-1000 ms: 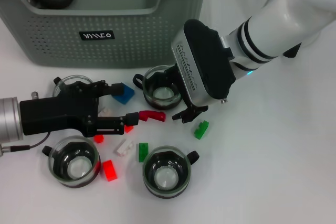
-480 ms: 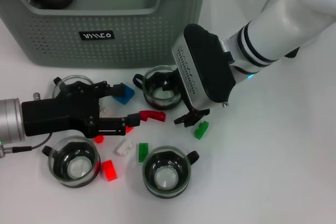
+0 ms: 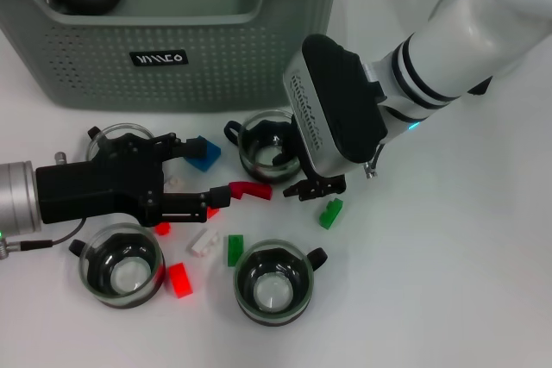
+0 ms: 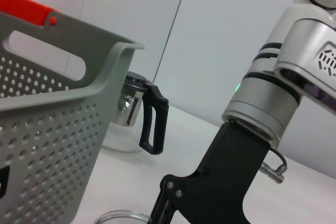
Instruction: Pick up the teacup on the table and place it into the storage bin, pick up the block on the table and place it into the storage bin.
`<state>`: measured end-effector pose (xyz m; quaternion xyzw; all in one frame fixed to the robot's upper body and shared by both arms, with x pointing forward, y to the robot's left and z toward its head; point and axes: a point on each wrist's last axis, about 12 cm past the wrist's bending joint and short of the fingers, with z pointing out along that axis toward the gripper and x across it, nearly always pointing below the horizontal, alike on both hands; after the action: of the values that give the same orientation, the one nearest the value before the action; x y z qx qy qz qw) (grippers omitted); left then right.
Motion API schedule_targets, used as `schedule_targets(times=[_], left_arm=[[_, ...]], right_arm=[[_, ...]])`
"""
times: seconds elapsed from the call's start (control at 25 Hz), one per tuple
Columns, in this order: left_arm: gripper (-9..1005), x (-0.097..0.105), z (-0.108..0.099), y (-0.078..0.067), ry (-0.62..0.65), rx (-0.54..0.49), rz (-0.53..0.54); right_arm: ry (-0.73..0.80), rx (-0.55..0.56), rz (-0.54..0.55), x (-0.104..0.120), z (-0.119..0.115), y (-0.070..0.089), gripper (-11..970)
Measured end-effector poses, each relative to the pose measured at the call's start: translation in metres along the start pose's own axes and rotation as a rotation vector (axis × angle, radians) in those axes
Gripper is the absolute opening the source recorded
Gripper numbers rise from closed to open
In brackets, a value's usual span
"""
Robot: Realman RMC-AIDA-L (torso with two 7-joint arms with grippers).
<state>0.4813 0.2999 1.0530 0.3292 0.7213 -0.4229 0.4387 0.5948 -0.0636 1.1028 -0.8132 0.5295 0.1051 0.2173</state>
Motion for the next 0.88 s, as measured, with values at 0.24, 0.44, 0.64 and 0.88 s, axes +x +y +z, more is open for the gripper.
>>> schedule_targets(times=[0.24, 0.44, 0.64, 0.88], left_arm=[[922, 0.0, 0.0, 0.0, 0.0, 0.001, 0.001], [922, 0.0, 0.0, 0.0, 0.0, 0.001, 0.001], [921, -0.001, 0.0, -0.001, -0.002, 0.007, 0.001], [920, 0.001, -0.003, 0.0, 0.005, 0.003, -0.001]], right_arm=[[0.007, -0.026, 0.016, -0.002, -0.002, 0.0, 326], [0.006, -0.038, 0.026, -0.002, -0.002, 0.001, 186], [0.001, -0.045, 0.05, -0.002, -0.004, 0.001, 110], [-0.026, -0.069, 0.094, -0.007, -0.015, 0.002, 65]])
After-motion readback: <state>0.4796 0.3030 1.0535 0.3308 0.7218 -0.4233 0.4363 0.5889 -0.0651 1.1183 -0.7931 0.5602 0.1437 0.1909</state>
